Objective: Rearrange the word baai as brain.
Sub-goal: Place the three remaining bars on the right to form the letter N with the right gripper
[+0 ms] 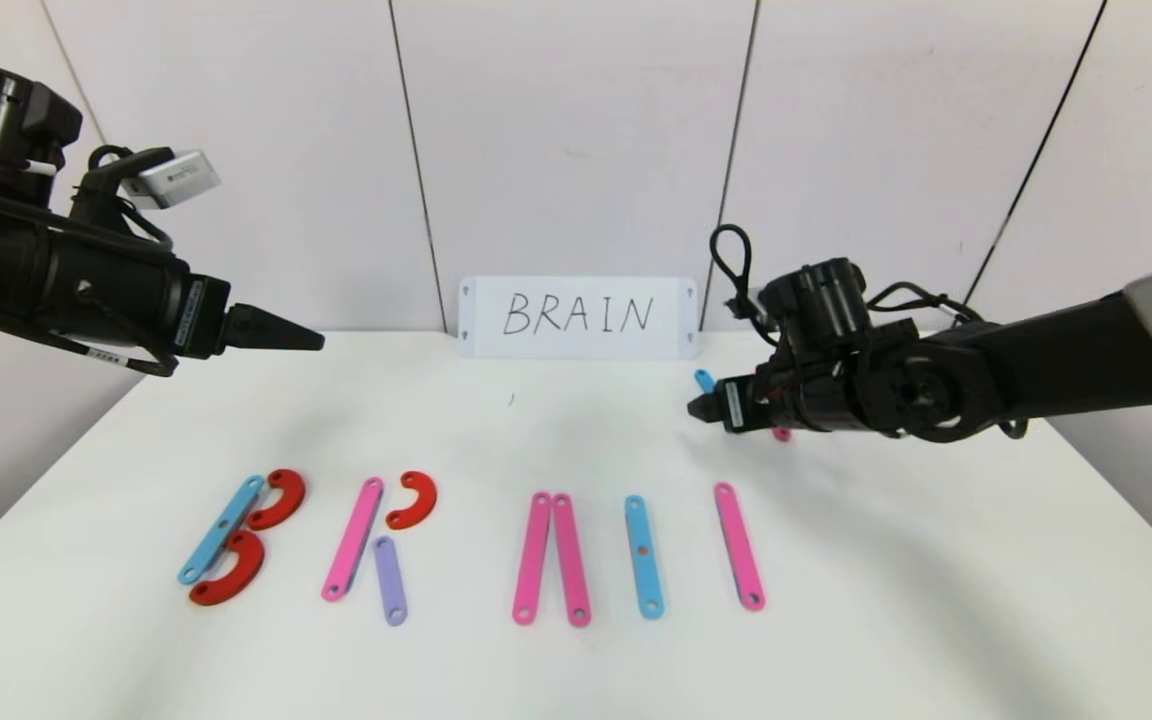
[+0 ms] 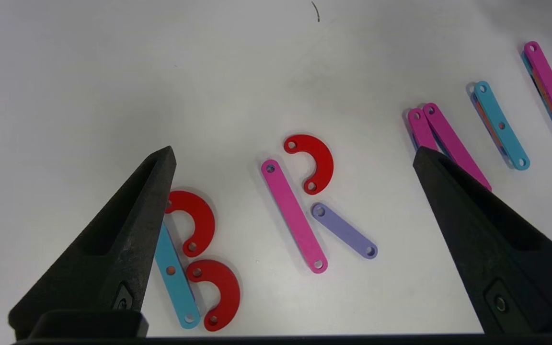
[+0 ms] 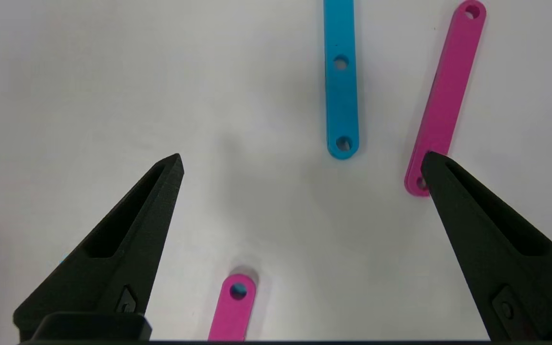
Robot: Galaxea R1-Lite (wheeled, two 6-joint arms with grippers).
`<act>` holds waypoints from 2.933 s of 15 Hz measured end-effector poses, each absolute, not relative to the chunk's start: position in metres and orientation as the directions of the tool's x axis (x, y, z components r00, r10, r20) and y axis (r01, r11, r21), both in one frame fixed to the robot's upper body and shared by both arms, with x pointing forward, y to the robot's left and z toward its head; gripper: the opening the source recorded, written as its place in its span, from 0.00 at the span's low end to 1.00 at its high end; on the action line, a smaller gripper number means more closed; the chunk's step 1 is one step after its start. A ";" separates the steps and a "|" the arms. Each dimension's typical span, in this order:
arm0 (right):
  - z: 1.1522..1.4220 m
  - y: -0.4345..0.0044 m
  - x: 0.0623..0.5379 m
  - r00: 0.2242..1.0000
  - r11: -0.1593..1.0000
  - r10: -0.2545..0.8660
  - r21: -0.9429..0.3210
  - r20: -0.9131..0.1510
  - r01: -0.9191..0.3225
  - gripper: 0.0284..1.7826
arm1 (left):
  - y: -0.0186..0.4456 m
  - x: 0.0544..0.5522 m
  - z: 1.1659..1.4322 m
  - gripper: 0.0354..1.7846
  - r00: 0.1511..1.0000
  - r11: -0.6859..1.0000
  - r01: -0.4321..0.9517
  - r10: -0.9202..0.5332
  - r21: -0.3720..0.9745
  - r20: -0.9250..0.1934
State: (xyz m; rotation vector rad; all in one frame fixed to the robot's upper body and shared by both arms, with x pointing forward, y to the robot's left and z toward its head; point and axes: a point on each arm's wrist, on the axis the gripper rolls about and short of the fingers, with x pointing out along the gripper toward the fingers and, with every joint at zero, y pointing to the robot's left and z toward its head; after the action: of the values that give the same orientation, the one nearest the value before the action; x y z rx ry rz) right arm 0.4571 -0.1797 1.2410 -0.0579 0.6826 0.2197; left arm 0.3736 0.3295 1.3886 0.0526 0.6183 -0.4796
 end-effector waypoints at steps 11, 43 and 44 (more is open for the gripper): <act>1.195 -0.178 0.507 0.780 0.970 0.219 0.046 -0.586 -0.238 0.97 | 0.329 0.373 1.388 0.97 0.711 0.889 0.448 -0.417 -0.091 -0.567; 1.206 -0.208 0.492 0.731 0.934 0.325 0.083 -0.600 -0.348 0.14 | 0.328 0.370 1.389 0.97 0.711 0.886 0.454 -0.422 -0.090 -0.563; 1.209 -0.213 0.486 0.720 0.925 0.343 0.082 -0.602 -0.372 0.14 | 0.328 0.370 1.389 0.97 0.711 0.886 0.454 -0.422 -0.090 -0.563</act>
State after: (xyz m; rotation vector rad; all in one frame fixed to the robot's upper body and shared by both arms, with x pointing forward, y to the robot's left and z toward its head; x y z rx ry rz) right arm 0.4856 -0.2133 1.2094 -0.0463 0.6564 0.3955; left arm 0.3703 0.3279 1.3895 0.0567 0.6105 -0.4861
